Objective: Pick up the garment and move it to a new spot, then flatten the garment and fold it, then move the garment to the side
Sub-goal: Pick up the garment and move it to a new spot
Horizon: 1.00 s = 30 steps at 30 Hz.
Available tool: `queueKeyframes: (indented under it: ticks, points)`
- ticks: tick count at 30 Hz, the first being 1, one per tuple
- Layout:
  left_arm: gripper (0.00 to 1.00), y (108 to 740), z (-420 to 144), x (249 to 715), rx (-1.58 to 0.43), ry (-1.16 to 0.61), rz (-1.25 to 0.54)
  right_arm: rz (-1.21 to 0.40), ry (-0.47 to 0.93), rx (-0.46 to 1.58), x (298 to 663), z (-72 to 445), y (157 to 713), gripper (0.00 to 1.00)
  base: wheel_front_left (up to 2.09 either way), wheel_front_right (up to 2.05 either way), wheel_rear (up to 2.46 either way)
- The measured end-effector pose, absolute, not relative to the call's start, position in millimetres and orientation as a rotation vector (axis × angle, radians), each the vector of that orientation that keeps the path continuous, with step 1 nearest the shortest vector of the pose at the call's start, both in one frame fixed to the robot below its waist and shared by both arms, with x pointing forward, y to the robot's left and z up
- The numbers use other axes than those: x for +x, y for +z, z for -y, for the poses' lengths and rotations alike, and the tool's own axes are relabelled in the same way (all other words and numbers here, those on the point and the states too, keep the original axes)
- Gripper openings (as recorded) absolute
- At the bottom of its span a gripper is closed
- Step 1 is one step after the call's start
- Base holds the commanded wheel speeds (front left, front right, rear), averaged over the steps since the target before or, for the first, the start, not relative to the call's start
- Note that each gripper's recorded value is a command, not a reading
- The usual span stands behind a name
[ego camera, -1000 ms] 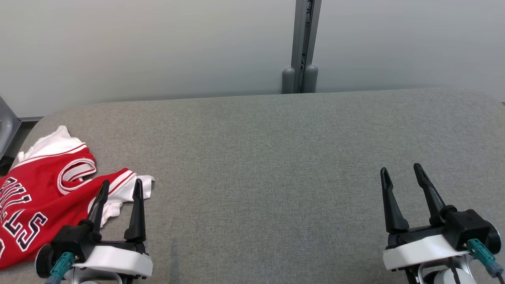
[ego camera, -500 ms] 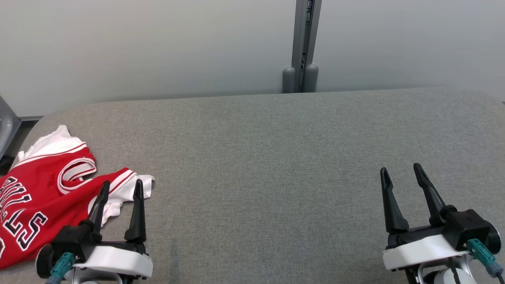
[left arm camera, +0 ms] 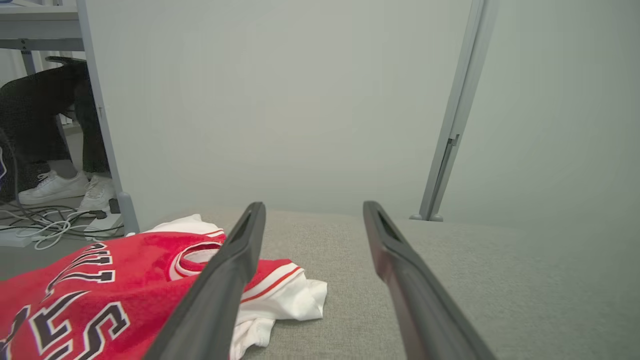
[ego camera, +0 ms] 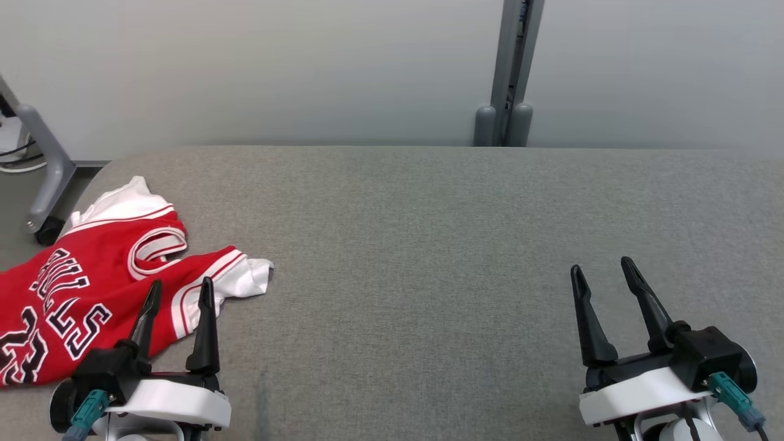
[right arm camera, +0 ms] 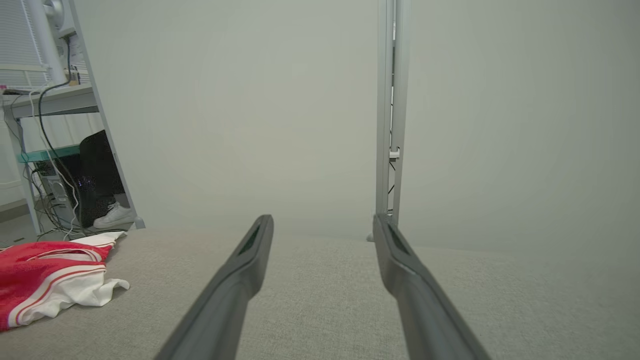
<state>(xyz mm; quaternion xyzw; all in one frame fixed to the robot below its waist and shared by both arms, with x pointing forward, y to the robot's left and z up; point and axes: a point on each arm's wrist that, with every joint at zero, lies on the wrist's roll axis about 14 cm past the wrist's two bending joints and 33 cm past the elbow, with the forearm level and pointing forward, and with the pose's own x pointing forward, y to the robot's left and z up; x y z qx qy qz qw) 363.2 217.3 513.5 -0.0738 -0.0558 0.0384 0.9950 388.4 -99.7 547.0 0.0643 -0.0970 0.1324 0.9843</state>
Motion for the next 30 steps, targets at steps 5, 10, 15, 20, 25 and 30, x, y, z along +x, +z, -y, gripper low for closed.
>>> queueKeyframes:
  ticks: [5, 10, 15, 20, 25, 30]
  points:
    - [1.0, 512, -236, 351, -0.146, 0.135, 0.111, 0.187, 0.337, 0.146, 391, 75, 546, 1.0, 0.0, 0.0, 0.0]
    - [1.0, 513, -257, 334, -0.142, 0.205, 0.121, 0.182, 0.413, 0.16, 393, 48, 546, 1.0, 0.0, 0.0, 0.0]
    - [1.0, 514, -278, 315, -0.139, 0.28, 0.128, 0.175, 0.493, 0.171, 393, 20, 547, 1.0, 0.0, 0.0, 0.0]
    - [1.0, 512, -297, 295, -0.138, 0.351, 0.13, 0.169, 0.57, 0.18, 391, -7, 547, 1.0, 0.0, 0.0, 0.0]
    - [1.0, 511, -312, 276, -0.138, 0.409, 0.131, 0.162, 0.634, 0.186, 388, -29, 547, 1.0, 0.0, 0.0, 0.0]
    - [1.0, 509, -319, 266, -0.139, 0.442, 0.129, 0.158, 0.673, 0.188, 386, -43, 547, 1.0, 0.0, 0.0, 0.0]
